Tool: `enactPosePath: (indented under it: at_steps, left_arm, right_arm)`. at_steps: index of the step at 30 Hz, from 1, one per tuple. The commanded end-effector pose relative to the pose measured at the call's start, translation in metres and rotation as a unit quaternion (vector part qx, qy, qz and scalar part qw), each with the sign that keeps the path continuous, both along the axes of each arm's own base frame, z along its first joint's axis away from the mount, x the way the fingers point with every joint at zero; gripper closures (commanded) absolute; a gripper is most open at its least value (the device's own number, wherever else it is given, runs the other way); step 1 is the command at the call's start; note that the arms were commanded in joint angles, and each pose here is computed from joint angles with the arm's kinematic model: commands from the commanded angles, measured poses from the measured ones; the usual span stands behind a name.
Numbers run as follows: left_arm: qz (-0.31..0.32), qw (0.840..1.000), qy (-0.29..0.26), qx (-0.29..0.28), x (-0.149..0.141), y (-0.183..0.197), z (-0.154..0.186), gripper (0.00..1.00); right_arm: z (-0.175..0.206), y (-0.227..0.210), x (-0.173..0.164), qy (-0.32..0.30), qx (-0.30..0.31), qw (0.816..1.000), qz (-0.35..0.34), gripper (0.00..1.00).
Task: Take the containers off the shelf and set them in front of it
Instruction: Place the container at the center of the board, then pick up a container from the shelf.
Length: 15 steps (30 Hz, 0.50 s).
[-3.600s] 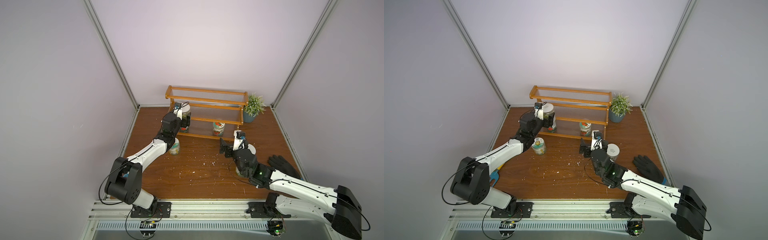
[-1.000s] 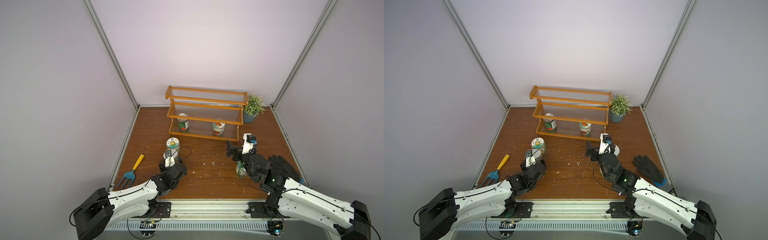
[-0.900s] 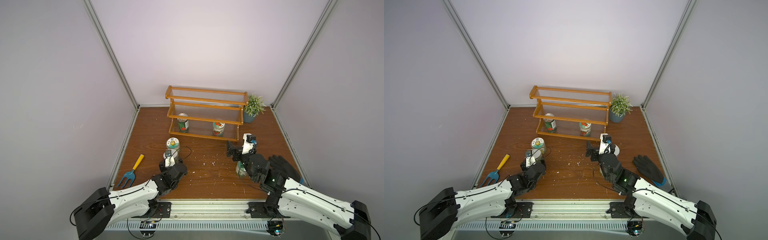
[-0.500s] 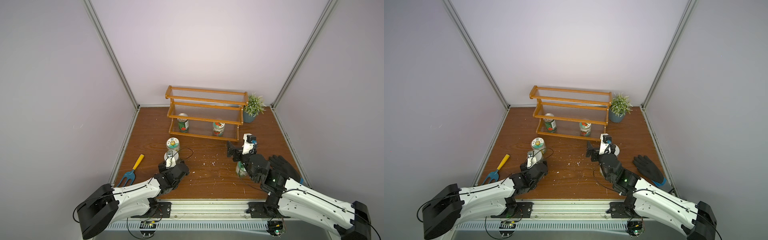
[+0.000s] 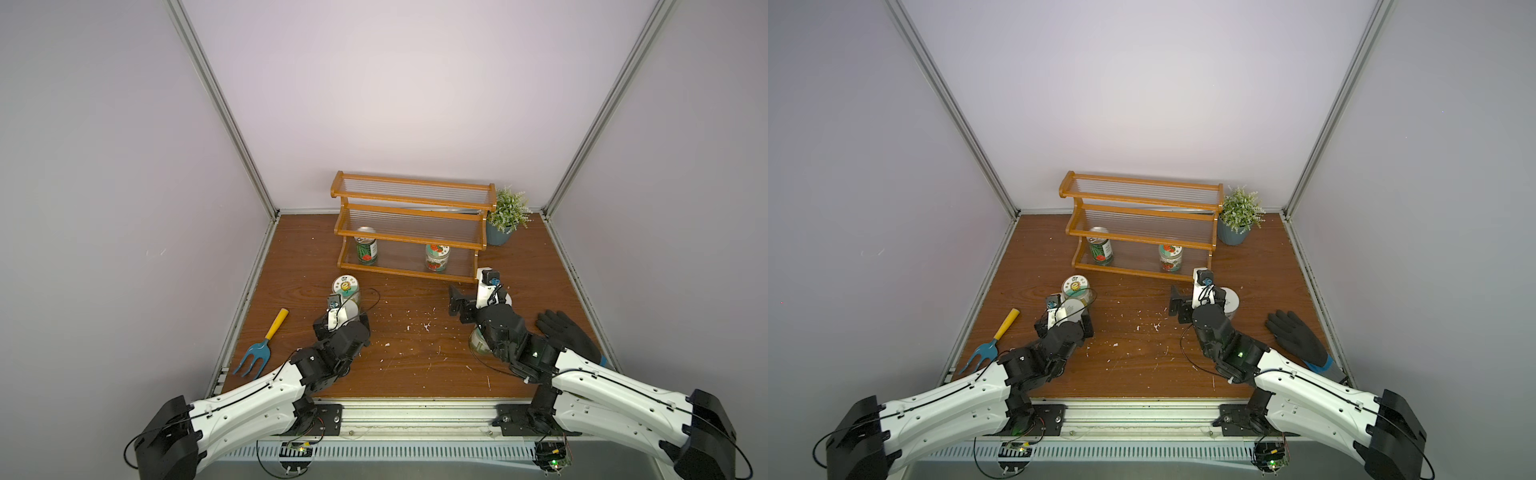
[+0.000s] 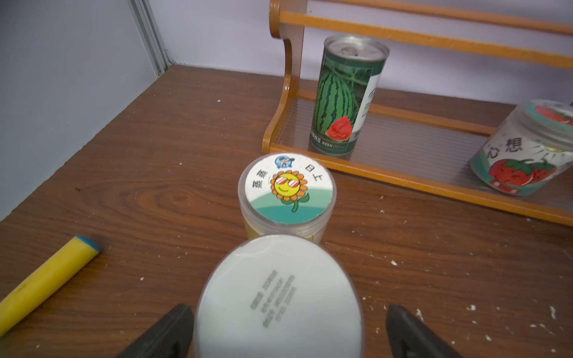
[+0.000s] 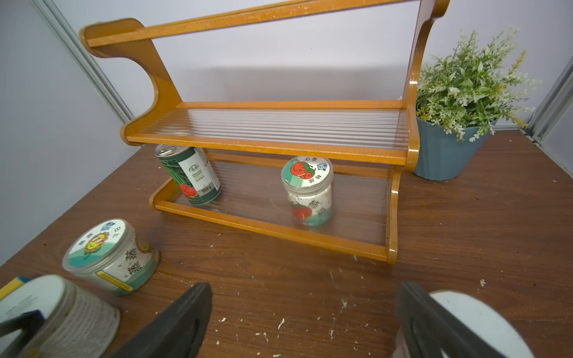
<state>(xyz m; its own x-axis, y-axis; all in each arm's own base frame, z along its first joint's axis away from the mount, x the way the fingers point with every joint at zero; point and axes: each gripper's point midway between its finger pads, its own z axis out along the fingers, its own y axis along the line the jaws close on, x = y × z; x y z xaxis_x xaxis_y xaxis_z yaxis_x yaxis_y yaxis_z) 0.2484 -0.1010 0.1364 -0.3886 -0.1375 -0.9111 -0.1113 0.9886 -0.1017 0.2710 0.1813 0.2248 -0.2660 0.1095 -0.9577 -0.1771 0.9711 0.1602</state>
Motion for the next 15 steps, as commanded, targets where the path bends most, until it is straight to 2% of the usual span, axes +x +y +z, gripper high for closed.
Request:
enactPosePath:
  at_steps: [1, 10, 15]
  left_arm:
    - [-0.018, 1.000, -0.010, 0.020, 0.000, -0.004, 0.020, 0.00]
    - [-0.054, 0.994, -0.091, 0.038, 0.017, -0.024, 0.088, 0.00]
    - [-0.089, 0.991, -0.095, 0.016, 0.032, -0.034, 0.101, 0.00]
  right_arm:
    - [0.013, 0.009, 0.009, -0.005, 0.030, 1.000, 0.005, 0.01]
    - [-0.015, 0.019, 0.035, 0.013, 0.024, 1.000, 0.002, 0.01]
    - [-0.025, 0.023, 0.054, 0.018, 0.018, 1.000, 0.001, 0.01]
